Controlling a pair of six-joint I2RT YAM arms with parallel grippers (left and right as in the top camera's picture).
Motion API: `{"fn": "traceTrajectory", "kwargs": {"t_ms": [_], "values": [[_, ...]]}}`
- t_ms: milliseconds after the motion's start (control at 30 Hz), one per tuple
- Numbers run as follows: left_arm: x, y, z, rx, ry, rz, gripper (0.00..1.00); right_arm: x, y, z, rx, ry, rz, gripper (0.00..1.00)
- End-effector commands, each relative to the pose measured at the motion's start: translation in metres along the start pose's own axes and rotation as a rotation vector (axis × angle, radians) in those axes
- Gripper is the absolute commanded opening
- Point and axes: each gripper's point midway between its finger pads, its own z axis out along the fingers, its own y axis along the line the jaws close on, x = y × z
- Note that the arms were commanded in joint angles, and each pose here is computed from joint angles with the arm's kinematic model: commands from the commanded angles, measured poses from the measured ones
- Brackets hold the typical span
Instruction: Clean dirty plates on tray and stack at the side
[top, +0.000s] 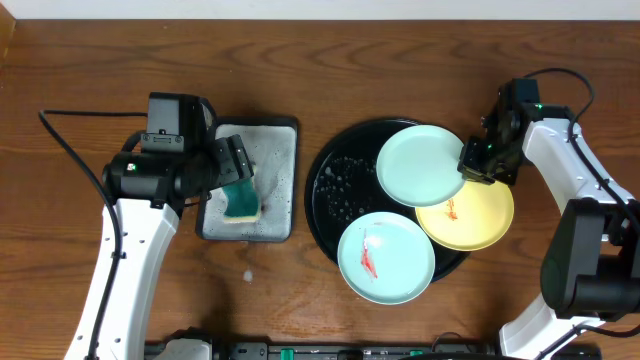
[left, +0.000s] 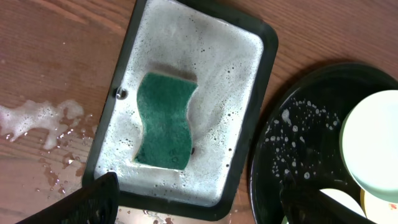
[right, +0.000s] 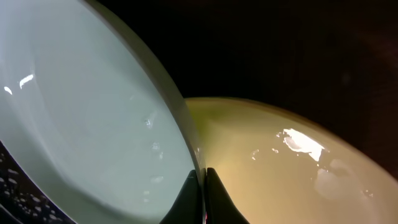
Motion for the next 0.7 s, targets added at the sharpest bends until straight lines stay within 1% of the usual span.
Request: {"fn": "traceTrajectory", "kwargs": {"t_ms": [0, 100, 167, 200, 233, 333, 467, 533, 567, 667], "values": [[-0.002, 0.000, -0.003, 0.002, -0.005, 0.008, 0.83, -0.007, 0.006, -0.013, -0.008, -0.060, -0.063, 0.01], [-0.002, 0.000, -0.003, 0.002, -0.005, 0.008, 0.83, -0.017, 0.020, -0.043, -0.058, -0.172, -0.172, 0.01], [-0.002, 0.000, -0.003, 0.002, -0.005, 0.008, 0.83, -0.026, 0.024, -0.071, -0.053, -0.283, -0.223, 0.01], [-0.002, 0.000, -0.003, 0.002, -0.005, 0.008, 0.83, -0.032, 0.019, -0.096, 0.000, -0.378, -0.241, 0.01], [-0.002, 0.000, -0.003, 0.002, -0.005, 0.008, 0.83, -0.036, 0.013, -0.112, 0.053, -0.441, -0.238, 0.01], [-0.002, 0.000, -0.003, 0.002, -0.005, 0.008, 0.83, -0.039, 0.009, -0.155, 0.159, -0.597, -0.288, 0.01], [-0.002, 0.000, -0.003, 0.002, -0.005, 0.008, 0.83, -0.031, 0.033, -0.178, 0.211, -0.691, -0.401, 0.01], [-0.002, 0.000, -0.003, 0.002, -0.005, 0.008, 0.83, -0.028, 0.040, -0.184, 0.326, -0.737, -0.436, 0.01], [-0.002, 0.000, -0.003, 0.002, -0.005, 0.008, 0.83, -0.026, 0.047, -0.188, 0.431, -0.779, -0.462, 0.01], [-0.002, 0.000, -0.003, 0.002, -0.005, 0.008, 0.83, -0.019, 0.072, -0.195, 0.568, -0.852, -0.561, 0.01]]}}
